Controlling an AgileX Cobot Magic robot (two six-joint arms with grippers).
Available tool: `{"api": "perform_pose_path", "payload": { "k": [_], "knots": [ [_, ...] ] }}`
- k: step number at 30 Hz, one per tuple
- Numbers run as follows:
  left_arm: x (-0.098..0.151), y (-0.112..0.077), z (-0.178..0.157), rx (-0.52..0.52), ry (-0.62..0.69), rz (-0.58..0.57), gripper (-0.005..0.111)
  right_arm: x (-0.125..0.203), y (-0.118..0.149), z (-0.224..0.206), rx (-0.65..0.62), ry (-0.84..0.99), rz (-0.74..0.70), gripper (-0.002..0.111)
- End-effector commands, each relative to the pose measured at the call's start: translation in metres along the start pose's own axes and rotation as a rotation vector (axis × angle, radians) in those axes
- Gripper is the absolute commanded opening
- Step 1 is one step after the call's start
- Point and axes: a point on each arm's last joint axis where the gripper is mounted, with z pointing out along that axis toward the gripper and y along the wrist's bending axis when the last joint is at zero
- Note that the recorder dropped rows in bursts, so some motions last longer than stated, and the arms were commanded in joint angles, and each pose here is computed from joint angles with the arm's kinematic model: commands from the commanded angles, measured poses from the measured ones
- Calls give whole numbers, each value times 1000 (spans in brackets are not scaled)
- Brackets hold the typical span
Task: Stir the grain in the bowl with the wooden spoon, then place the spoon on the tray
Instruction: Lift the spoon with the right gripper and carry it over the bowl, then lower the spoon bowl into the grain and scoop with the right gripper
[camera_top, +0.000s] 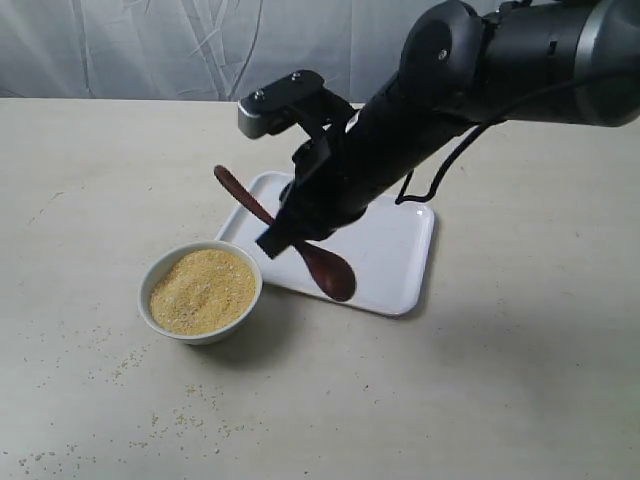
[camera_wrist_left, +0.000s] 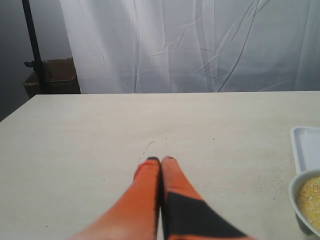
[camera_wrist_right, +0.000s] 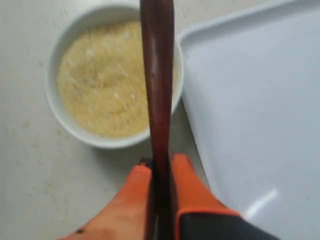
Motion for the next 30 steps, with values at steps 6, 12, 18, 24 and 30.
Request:
{"api": "perform_pose_path", "payload": {
  "k": [6,12,18,24,30],
  "knots": [
    [1,0,0,-1,-4,1,0,-21,-6,27,-119,-263,506,0],
    [1,0,0,-1,-4,1,0,-16,-3,61,-62,-250,542,0],
    [1,0,0,-1,-4,1,0,-16,7,82,8,-280,572,0],
    [1,0,0,-1,-4,1,0,-12,11,97,45,-274,578,0],
    [1,0,0,-1,-7,1,0,-11,17,105,80,-283,562,26]
  ]
}}
